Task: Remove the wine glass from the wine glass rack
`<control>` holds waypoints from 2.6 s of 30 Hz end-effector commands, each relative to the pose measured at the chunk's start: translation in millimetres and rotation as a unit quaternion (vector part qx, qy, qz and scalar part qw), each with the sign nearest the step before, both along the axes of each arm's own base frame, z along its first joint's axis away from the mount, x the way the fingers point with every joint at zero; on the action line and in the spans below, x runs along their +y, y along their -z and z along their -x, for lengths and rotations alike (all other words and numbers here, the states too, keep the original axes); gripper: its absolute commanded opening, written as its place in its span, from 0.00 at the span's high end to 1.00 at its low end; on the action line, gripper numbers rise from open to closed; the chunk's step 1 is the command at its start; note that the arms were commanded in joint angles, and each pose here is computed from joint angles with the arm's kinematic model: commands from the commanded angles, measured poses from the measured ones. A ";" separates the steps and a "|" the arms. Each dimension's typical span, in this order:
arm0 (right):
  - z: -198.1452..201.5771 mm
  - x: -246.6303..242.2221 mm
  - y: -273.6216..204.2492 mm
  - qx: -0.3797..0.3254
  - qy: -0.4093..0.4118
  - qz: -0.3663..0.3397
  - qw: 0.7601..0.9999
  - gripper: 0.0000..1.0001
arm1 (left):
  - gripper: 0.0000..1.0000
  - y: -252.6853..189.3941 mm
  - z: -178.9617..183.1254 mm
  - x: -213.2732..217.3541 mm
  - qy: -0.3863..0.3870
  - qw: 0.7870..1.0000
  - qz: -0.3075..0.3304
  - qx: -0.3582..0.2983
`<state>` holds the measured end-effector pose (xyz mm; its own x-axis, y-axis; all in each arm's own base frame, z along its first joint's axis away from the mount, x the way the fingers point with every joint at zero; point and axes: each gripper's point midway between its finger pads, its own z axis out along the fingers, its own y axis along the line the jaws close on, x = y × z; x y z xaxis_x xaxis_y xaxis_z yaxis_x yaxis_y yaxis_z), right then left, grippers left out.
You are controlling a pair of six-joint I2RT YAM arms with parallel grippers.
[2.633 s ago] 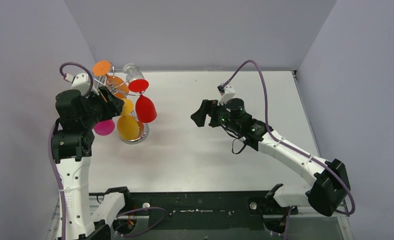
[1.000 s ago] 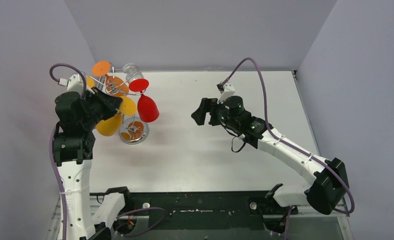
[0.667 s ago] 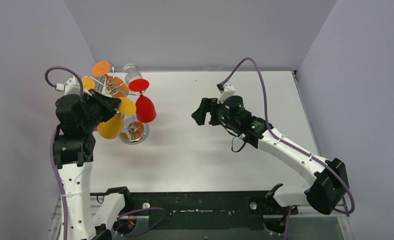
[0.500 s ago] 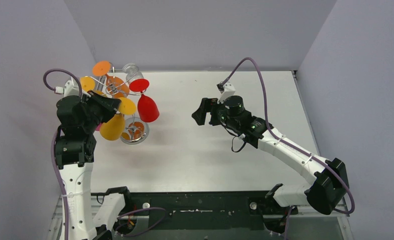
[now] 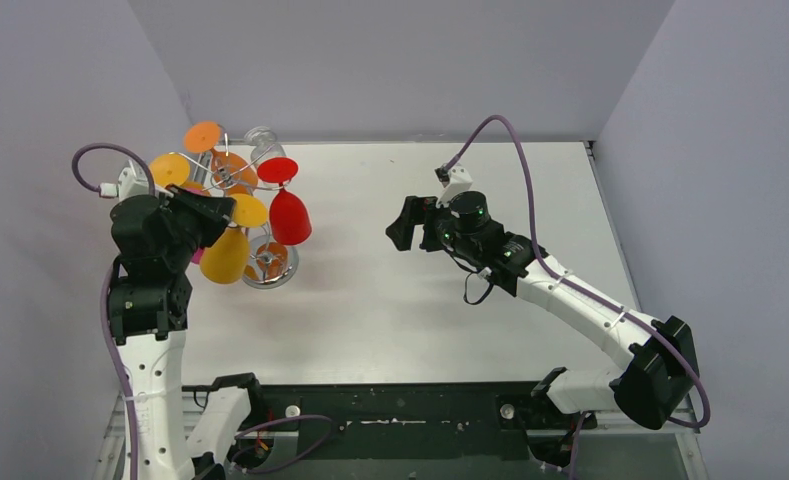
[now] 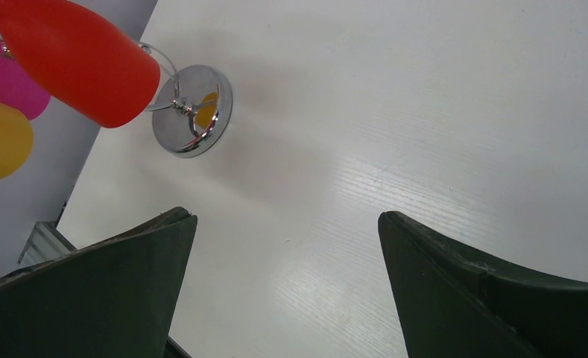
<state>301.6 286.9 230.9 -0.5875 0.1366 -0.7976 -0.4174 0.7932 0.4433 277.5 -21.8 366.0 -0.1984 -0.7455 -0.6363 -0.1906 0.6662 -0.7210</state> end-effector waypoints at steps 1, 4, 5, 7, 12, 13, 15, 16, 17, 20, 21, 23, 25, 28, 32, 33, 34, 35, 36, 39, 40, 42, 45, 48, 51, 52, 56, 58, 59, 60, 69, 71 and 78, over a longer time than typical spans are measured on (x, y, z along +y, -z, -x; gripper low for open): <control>-7.7 -3.7 -36.3 -0.043 0.014 -0.023 0.999 0.00 | 1.00 -23.1 10.3 11.4 -0.041 0.999 0.003 -0.033; -7.1 -3.2 -34.7 -0.040 0.012 -0.024 0.999 0.00 | 1.00 -24.6 14.9 13.0 -0.047 0.998 0.002 -0.034; -7.1 -2.9 -33.6 -0.039 0.012 -0.023 0.999 0.00 | 1.00 -24.0 15.5 12.7 -0.046 0.998 0.003 -0.033; -7.3 -2.4 -32.5 -0.037 0.012 -0.024 0.999 0.00 | 1.00 -24.3 16.6 11.0 -0.044 0.998 0.008 -0.035; -6.9 0.2 -34.7 -0.038 0.007 -0.030 0.999 0.00 | 1.00 -23.5 17.6 13.0 -0.051 0.998 0.010 -0.037; -6.7 0.8 -36.0 -0.039 0.004 -0.029 0.999 0.00 | 1.00 -24.0 17.5 14.2 -0.055 0.998 0.009 -0.037; -7.8 0.2 -36.7 -0.039 0.006 -0.024 0.999 0.00 | 1.00 -26.1 18.3 17.7 -0.064 0.997 0.005 -0.039; -8.2 -0.4 -37.0 -0.039 0.008 -0.024 0.999 0.00 | 1.00 -26.3 18.2 18.0 -0.066 0.997 0.007 -0.040; -8.1 -0.5 -36.9 -0.039 0.009 -0.024 0.999 0.00 | 1.00 -26.5 19.0 20.0 -0.073 0.996 0.009 -0.041; -7.7 -0.3 -38.4 -0.041 0.009 -0.031 0.999 0.00 | 1.00 -30.8 16.5 25.0 -0.089 0.994 0.015 -0.058; -7.5 0.2 -38.4 -0.041 0.009 -0.033 0.999 0.00 | 1.00 -30.0 14.7 25.0 -0.090 0.994 0.019 -0.058; -7.8 0.8 -37.6 -0.040 0.008 -0.032 0.999 0.00 | 1.00 -27.7 9.4 23.0 -0.086 0.994 0.028 -0.058; -8.2 1.0 -37.2 -0.039 0.008 -0.031 0.999 0.00 | 1.00 -26.9 4.8 22.4 -0.086 0.993 0.040 -0.065; -8.8 0.4 -37.7 -0.041 0.009 -0.028 0.999 0.00 | 1.00 -25.8 -0.5 21.8 -0.087 0.991 0.055 -0.082; -10.0 -2.1 -38.6 -0.043 0.013 -0.025 0.999 0.00 | 1.00 -28.6 -9.2 20.0 -0.081 0.990 0.065 -0.098; -9.8 -2.5 -38.2 -0.043 0.014 -0.024 0.999 0.00 | 1.00 -28.6 -10.9 19.9 -0.081 0.990 0.064 -0.097; -10.2 -3.1 -37.7 -0.043 0.015 -0.024 0.999 0.00 | 1.00 -28.9 -11.5 20.2 -0.081 0.990 0.063 -0.097; -10.3 -3.2 -37.8 -0.043 0.015 -0.024 0.999 0.00 | 1.00 -28.7 -12.0 20.5 -0.080 0.990 0.059 -0.097; -10.1 -3.4 -36.9 -0.042 0.015 -0.023 0.999 0.00 | 1.00 -30.0 -10.8 20.7 -0.080 0.990 0.056 -0.097; -10.4 -2.6 -36.6 -0.042 0.015 -0.023 0.999 0.00 | 1.00 -34.7 -4.0 23.3 -0.087 0.990 0.048 -0.098; -10.6 -2.6 -36.9 -0.042 0.015 -0.023 0.999 0.00 | 1.00 -37.3 -1.0 24.6 -0.091 0.990 0.044 -0.100; -10.9 -1.8 -36.4 -0.041 0.014 -0.024 0.999 0.00 | 1.00 -42.3 6.6 29.6 -0.104 0.989 0.032 -0.101; -10.4 0.5 -33.7 -0.037 0.010 -0.025 0.999 0.00 | 1.00 -46.2 14.4 31.5 -0.109 0.989 0.023 -0.099; -9.3 1.3 -31.4 -0.032 0.007 -0.024 0.999 0.00 | 1.00 -46.7 19.3 28.8 -0.103 0.989 0.022 -0.099; -8.6 0.6 -31.2 -0.031 0.007 -0.023 0.999 0.00 | 1.00 -45.0 24.7 29.1 -0.106 0.989 0.025 -0.100; -8.8 0.6 -32.3 -0.032 0.007 -0.025 0.999 0.00 | 1.00 -43.7 25.7 30.0 -0.109 0.989 0.024 -0.099; -8.5 0.9 -34.0 -0.031 0.008 -0.030 0.999 0.00 | 1.00 -39.3 28.3 33.5 -0.118 0.989 0.017 -0.093; -8.0 1.9 -34.3 -0.031 0.007 -0.031 0.999 0.00 | 1.00 -36.9 28.7 36.0 -0.125 0.988 0.016 -0.091; -8.2 1.7 -33.2 -0.029 0.007 -0.030 0.999 0.00 | 1.00 -36.1 28.5 36.8 -0.128 0.988 0.016 -0.091; -8.5 1.5 -33.6 -0.029 0.008 -0.031 0.999 0.00 | 1.00 -35.5 27.8 37.9 -0.131 0.987 0.016 -0.091; -11.2 6.7 -34.9 -0.031 0.003 -0.035 0.999 0.00 | 1.00 -41.0 19.1 44.3 -0.156 0.976 0.059 -0.139; -12.1 8.4 -32.9 -0.027 0.001 -0.032 0.999 0.00 | 1.00 -40.0 12.6 43.5 -0.153 0.976 0.064 -0.138; -12.6 8.7 -33.7 -0.029 0.001 -0.034 0.999 0.00 | 1.00 -43.7 -4.0 39.8 -0.140 0.975 0.079 -0.152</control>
